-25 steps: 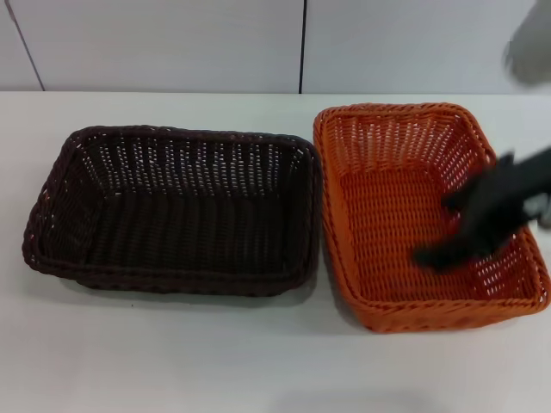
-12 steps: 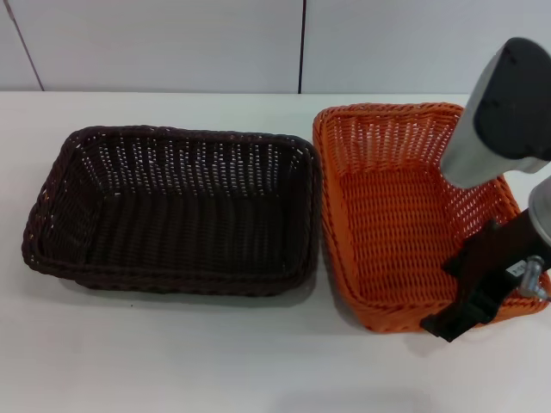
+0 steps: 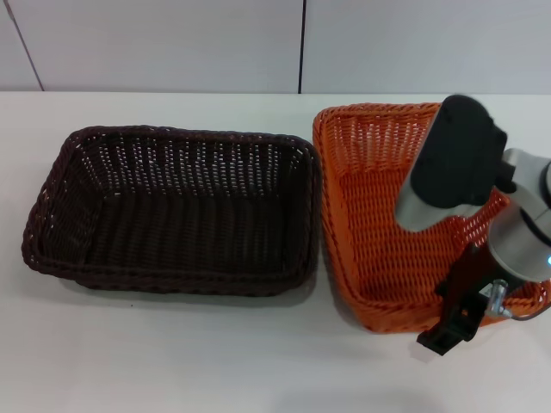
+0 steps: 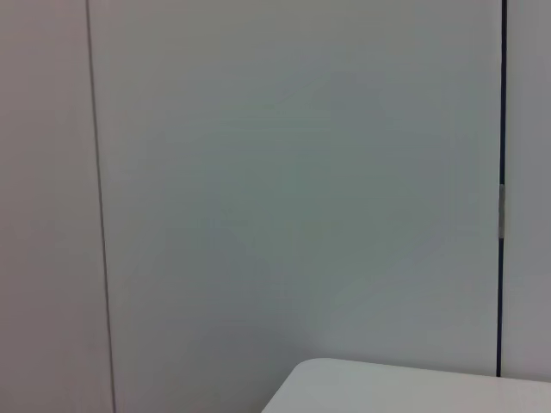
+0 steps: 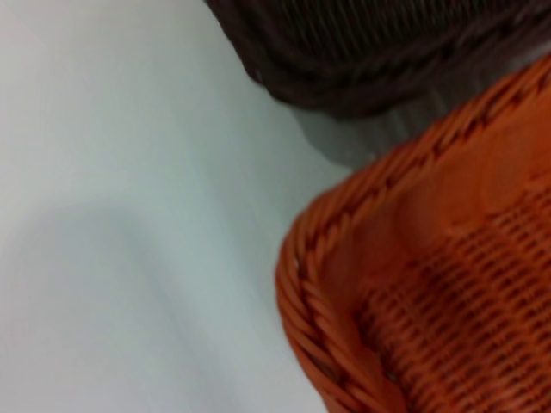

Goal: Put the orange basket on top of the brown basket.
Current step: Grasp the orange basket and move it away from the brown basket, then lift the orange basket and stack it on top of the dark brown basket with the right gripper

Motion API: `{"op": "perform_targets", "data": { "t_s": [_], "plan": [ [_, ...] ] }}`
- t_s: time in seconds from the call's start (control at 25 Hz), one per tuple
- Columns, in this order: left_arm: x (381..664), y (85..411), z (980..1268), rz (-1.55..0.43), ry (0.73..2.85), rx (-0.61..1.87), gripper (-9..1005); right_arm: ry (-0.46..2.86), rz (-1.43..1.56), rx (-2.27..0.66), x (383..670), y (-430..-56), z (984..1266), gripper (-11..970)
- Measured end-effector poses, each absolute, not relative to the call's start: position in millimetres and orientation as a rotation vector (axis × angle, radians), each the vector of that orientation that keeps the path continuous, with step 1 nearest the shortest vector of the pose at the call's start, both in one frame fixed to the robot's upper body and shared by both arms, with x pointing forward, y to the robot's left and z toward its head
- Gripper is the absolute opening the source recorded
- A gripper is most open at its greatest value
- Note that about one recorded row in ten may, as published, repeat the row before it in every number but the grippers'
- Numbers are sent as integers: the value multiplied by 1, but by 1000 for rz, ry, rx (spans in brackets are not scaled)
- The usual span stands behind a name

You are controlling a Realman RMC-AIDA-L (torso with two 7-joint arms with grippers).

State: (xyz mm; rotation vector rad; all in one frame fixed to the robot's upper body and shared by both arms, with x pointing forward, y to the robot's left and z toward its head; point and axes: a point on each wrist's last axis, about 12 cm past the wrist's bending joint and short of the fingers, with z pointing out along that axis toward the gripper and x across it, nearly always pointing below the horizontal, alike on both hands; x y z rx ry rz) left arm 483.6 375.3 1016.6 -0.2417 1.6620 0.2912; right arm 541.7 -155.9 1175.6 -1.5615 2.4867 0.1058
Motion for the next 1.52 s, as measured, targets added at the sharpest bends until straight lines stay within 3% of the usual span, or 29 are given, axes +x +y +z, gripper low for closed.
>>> {"op": "perform_targets", "data": {
  "t_s": [0.16, 0.4, 0.6, 0.72, 1.2, 1.52],
  "plan": [
    [484, 377, 1017, 296, 1663, -243, 841, 2491, 91, -1561, 544, -153, 1173, 801],
    [485, 378, 1014, 300, 1674, -241, 841, 2480, 81, -1554, 544, -151, 1175, 606],
    [486, 378, 1012, 303, 1684, -235, 841, 2454, 70, -1527, 543, -148, 1183, 395],
    [487, 378, 1012, 304, 1688, -232, 841, 2438, 44, -1493, 543, -147, 1190, 215],
    [490, 380, 1010, 315, 1700, -230, 841, 2247, -186, -1342, 544, -142, 1253, 198],
    [491, 379, 1009, 314, 1701, -230, 841, 2054, -296, -1471, 548, -118, 1265, 203]
  ]
}}
